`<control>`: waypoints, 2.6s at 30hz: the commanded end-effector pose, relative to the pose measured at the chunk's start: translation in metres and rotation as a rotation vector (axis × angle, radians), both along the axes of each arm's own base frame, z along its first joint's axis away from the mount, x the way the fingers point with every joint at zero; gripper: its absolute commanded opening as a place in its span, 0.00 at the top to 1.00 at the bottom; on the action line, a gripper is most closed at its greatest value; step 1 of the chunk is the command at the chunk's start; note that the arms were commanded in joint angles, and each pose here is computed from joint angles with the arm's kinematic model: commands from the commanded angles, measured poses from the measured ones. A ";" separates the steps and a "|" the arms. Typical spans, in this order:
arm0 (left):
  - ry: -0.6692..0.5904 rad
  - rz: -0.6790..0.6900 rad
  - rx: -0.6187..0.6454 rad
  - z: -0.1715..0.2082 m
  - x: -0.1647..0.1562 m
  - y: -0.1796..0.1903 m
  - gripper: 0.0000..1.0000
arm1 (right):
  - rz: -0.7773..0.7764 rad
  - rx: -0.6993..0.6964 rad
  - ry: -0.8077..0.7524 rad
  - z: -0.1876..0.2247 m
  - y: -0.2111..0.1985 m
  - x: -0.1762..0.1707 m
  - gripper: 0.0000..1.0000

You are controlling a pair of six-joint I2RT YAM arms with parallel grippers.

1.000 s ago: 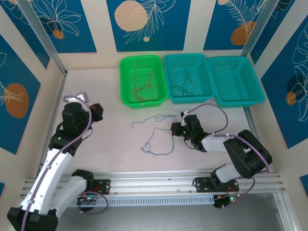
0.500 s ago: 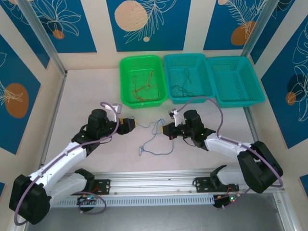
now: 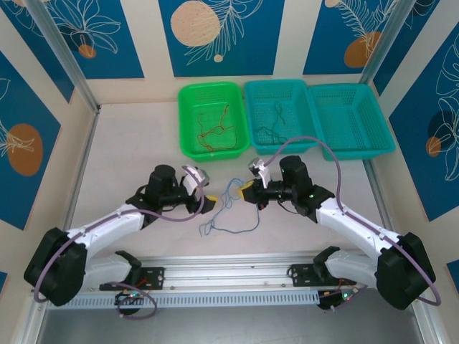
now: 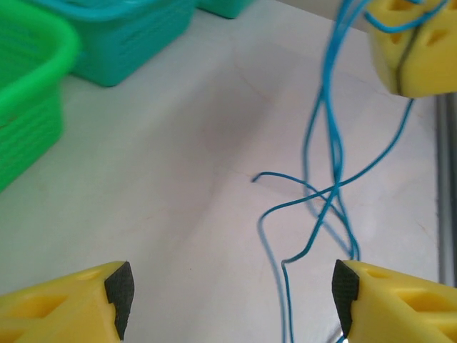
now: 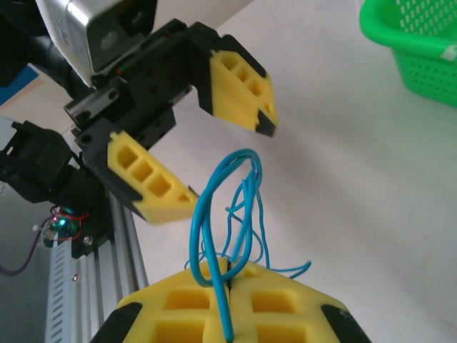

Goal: Untangle the cables

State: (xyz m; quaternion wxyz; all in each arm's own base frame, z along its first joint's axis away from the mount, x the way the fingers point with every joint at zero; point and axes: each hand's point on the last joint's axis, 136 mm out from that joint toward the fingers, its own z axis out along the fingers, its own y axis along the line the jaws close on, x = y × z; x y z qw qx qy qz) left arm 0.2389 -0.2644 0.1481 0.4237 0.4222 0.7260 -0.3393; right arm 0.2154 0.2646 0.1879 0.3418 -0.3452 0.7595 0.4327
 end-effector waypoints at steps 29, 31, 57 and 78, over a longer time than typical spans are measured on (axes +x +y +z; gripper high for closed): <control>-0.074 -0.052 -0.100 0.009 0.000 -0.044 1.00 | -0.182 -0.045 0.024 -0.013 -0.005 0.029 0.95; -0.079 0.053 -0.077 0.009 0.011 -0.033 1.00 | -0.432 -0.148 0.070 -0.038 -0.033 0.058 0.92; -0.022 0.676 -0.006 0.017 0.045 0.098 1.00 | -1.066 -0.083 0.475 -0.105 -0.186 0.070 0.93; -0.276 0.050 -0.037 0.051 -0.003 0.012 0.26 | 0.030 0.020 -0.053 0.074 -0.009 -0.024 0.98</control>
